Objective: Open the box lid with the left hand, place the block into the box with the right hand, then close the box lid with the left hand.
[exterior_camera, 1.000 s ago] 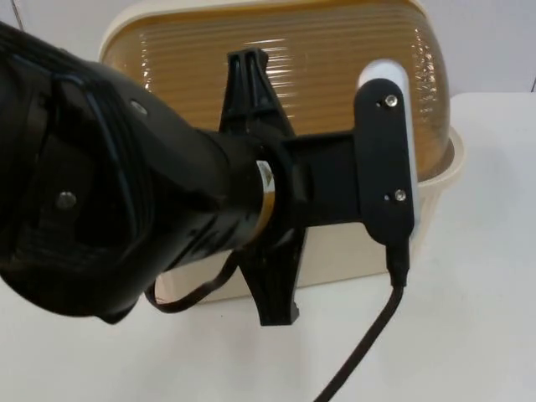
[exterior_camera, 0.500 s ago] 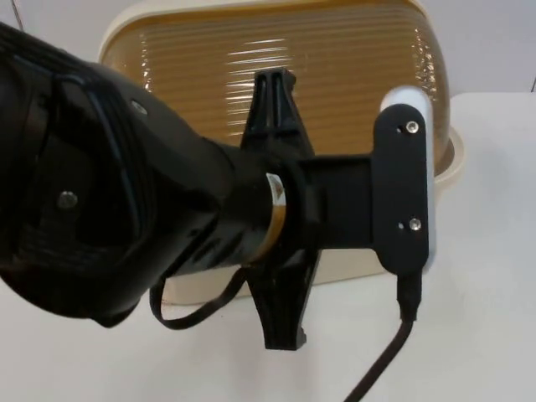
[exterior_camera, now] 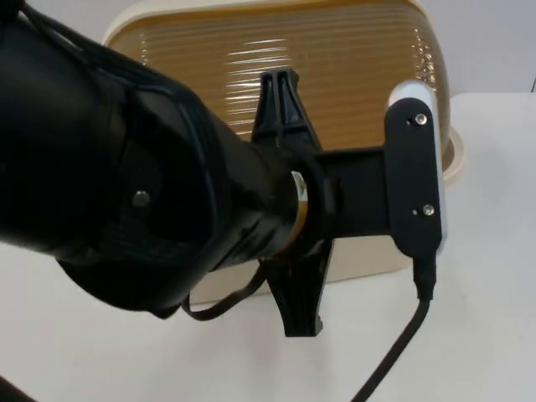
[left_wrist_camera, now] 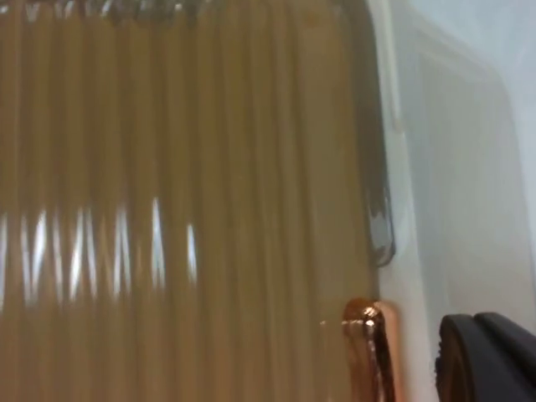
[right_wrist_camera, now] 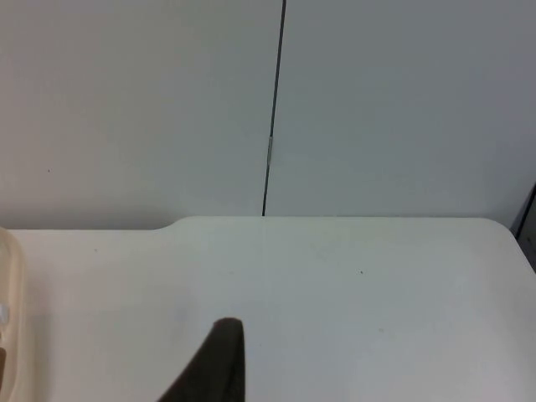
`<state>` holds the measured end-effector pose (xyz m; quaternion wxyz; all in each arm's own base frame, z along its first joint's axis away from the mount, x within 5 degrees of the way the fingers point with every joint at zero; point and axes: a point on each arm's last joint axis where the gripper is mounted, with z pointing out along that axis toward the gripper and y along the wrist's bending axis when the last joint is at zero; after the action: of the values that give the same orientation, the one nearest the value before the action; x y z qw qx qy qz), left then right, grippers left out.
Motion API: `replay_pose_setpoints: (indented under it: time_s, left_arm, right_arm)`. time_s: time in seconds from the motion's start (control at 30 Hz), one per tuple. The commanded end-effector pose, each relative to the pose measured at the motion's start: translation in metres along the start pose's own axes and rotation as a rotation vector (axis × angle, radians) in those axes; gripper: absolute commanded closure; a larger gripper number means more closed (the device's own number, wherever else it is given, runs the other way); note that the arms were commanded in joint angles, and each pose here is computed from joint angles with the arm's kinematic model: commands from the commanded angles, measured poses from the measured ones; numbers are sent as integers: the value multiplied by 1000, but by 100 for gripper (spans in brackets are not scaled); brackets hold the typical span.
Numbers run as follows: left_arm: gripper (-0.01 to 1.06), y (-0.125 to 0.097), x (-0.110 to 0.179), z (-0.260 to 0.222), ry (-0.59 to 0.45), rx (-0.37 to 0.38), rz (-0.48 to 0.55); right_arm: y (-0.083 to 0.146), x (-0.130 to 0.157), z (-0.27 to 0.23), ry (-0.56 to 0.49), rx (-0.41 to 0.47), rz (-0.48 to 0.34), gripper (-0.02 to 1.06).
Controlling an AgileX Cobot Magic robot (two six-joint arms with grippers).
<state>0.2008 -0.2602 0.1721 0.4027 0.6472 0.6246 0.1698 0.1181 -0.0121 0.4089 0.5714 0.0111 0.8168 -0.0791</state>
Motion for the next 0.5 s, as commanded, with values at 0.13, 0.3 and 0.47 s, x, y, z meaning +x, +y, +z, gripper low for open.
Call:
replay_pose_setpoints:
  time_s: [0.13,0.3,0.47]
  left_arm:
    - [105,9,12,7,35,19,-59]
    - [105,12,23,12,70,78,-86]
    - [105,10,21,12,66,104,-79]
  right_arm:
    - [-1,-3,-3,-21,3,-7,0]
    - [-1,-4,-3,-28,2,-7,0]
    - [-1,-4,-3,-30,2,-7,0]
